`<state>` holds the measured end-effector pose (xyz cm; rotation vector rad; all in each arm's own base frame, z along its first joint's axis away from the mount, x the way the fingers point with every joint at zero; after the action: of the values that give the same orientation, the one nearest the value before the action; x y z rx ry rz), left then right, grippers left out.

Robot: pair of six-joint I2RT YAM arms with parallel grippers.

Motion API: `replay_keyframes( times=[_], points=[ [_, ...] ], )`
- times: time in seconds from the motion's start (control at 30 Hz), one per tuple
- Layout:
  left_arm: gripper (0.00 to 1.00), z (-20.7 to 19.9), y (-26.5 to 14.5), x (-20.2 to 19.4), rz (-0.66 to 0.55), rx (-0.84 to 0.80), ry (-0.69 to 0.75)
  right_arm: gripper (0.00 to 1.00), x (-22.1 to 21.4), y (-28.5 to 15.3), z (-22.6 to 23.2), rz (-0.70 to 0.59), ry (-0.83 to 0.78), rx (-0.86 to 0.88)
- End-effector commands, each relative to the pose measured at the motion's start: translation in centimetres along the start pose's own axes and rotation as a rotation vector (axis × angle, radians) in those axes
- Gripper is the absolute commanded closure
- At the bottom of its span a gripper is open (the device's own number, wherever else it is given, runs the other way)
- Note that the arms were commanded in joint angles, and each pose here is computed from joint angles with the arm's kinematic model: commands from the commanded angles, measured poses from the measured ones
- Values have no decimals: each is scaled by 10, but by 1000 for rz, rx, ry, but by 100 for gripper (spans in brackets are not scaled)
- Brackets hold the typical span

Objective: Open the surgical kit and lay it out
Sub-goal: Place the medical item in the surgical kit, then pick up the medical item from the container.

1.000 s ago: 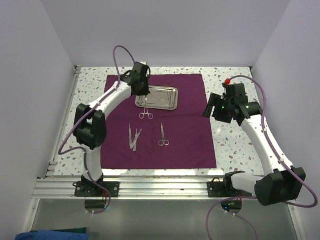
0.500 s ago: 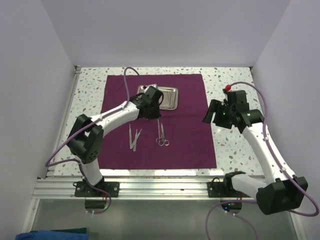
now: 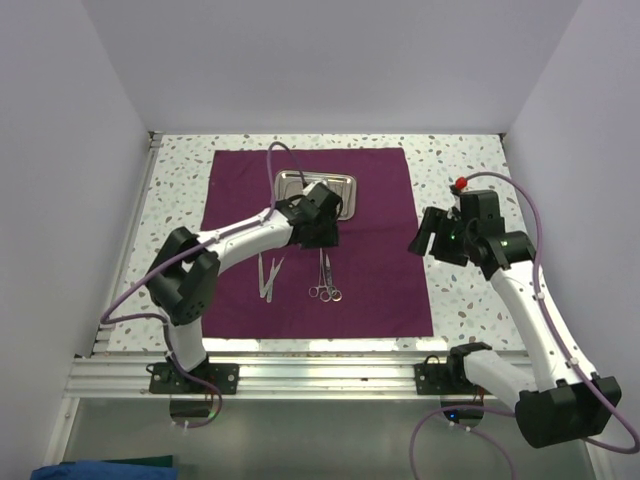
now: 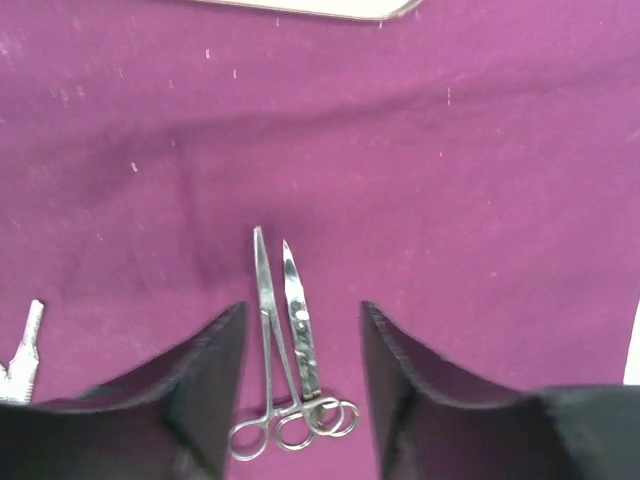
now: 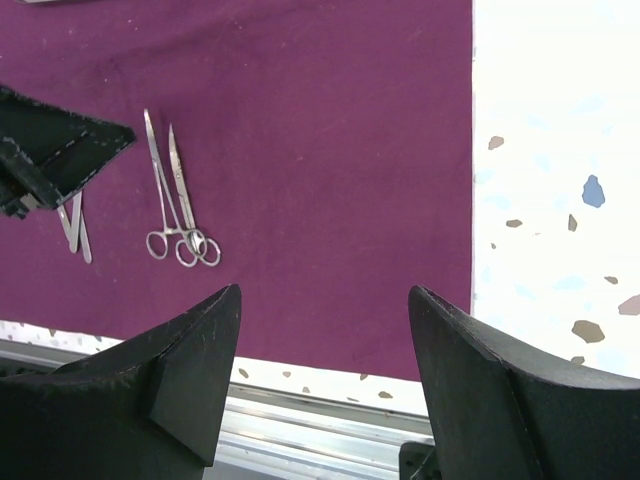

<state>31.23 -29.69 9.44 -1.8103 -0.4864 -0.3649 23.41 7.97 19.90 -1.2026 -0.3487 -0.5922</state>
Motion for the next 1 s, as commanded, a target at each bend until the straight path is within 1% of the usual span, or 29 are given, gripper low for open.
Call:
replay_keyframes(
  times=[0.0,0.07,0.13,0.17,0.2,0.23,0.27,0.3,0.33,0.37,0.4,0.43,0.47,0.53,0.57,0.63,0.67,0.7,0.77,0.97],
  points=[
    [43,-16,-11,33,-88,-10,2,28,-6,-8,0,-5,-19,14],
    [40,-15,-12,41,-107,9,14,28,-7,-9,-1,-11,-22,8],
    [40,-16,-18,61,-151,20,38,28,-8,-10,-2,-10,-22,5],
    [41,-11,-16,67,-155,40,48,28,-9,-11,-2,-10,-22,5],
    [42,-11,-20,82,-183,41,66,28,-9,-11,-3,-10,-22,5],
    [44,-3,-18,96,-195,50,56,28,-9,-12,-3,-14,-24,5],
    [45,1,-13,102,-186,46,61,28,-9,-12,-3,-15,-24,2],
    [45,1,-17,118,-210,37,77,28,-8,-12,-3,-17,-22,0],
    [46,6,-16,127,-218,40,78,28,-8,-12,-4,-20,-21,-3],
    [46,20,-10,138,-219,67,68,28,-8,-13,-4,-19,-22,-5],
    [46,23,-12,151,-239,69,84,28,-7,-13,-5,-23,-21,-9],
    [47,35,-9,163,-248,90,71,28,-7,-13,-5,-23,-21,-11],
    [47,43,-1,166,-242,114,75,28,-7,-13,-5,-25,-23,-11],
    [48,54,3,183,-259,133,91,28,-5,-12,-6,-23,-21,-19],
    [48,61,15,183,-244,154,99,28,-4,-12,-5,-25,-20,-18],
    [49,71,22,194,-251,173,114,28,-3,-11,-5,-18,-17,-23],
    [50,77,34,191,-230,192,120,28,-1,-11,-4,-22,-19,-24],
    [50,78,35,197,-237,194,129,28,0,-11,-4,-20,-19,-25],
    [50,86,48,197,-220,214,129,28,4,-8,-4,-15,-21,-34],
    [52,98,66,204,-218,245,148,28,17,-1,-2,-13,-25,-51]
  ],
)
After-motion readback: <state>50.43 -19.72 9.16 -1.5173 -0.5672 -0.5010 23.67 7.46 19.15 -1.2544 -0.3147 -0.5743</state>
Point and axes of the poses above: each gripper's point midway between its finger pads, its own y axis out along the fingers, its own z axis along the line the jaws close on, x = y × z, the point moved 2 cm from there along -y, back along the fingers, and after that the axes turned 2 degrees about -y, right-handed, at the moved point
